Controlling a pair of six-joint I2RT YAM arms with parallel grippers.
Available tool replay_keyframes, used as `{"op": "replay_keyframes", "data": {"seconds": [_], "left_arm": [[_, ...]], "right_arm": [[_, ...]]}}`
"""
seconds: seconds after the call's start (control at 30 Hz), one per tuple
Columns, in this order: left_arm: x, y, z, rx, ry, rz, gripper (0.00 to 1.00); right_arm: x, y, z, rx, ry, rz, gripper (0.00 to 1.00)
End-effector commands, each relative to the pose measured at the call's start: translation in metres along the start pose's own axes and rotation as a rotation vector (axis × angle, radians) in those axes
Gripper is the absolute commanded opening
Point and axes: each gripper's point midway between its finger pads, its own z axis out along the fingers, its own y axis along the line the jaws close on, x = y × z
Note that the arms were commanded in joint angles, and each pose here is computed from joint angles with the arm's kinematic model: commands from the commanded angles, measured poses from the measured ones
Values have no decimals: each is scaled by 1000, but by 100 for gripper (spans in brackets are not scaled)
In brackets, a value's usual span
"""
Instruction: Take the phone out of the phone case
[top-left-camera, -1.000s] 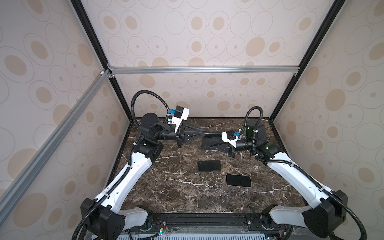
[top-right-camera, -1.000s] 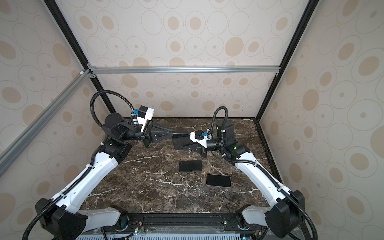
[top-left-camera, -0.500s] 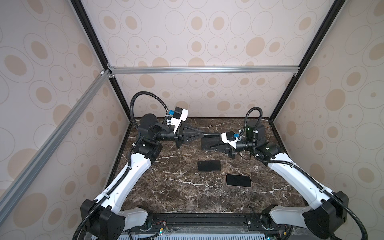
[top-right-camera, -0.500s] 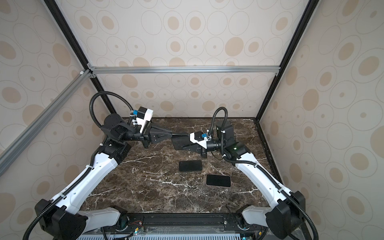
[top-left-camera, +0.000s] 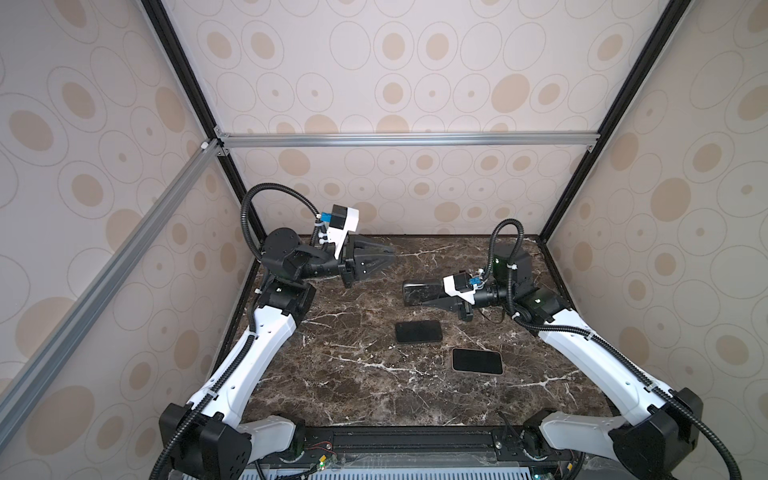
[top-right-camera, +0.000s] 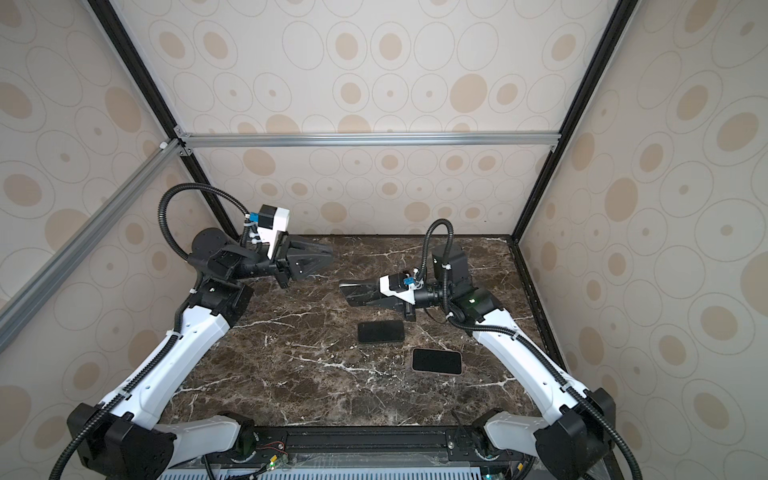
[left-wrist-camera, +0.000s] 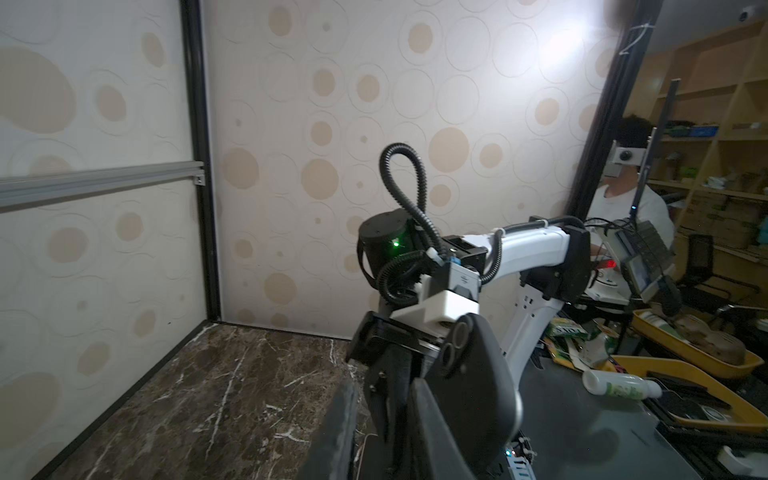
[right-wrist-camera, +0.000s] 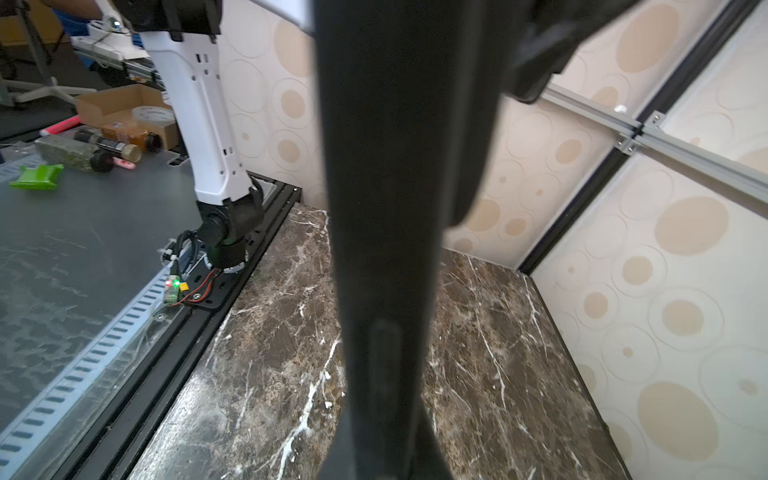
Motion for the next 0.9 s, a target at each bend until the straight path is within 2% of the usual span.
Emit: {"op": "replay_keyframes", "data": {"seconds": [0.0, 0.13, 0.2, 0.37, 0.5, 0.6, 0.7, 0.87], "left_arm": [[-28, -8, -5, -31, -64, 79, 25], [-28, -7, -7, -56, -56, 107, 27], [-29, -3, -9, -118, -50, 147, 27], [-41, -7, -24, -335, -92, 338, 30], [-29, -18, -14, -452, -64, 459, 34], [-17, -24, 4, -491, -14, 516, 34], [-14, -27, 15, -492, -13, 537, 35], [-7, -29, 30, -486, -13, 559, 34]], "right_arm": [[-21, 11, -4, -33, -70, -117, 0], [-22, -2, -4, 30, -72, -68, 0], [-24, -12, -4, 79, -68, -22, 0], [-20, -41, -11, 260, -38, 97, 0], [-15, -56, -22, 386, -2, 125, 0], [-15, -61, -28, 449, 7, 124, 0], [-15, -63, -34, 485, 19, 125, 0], [-22, -56, -36, 485, 12, 109, 0]]}}
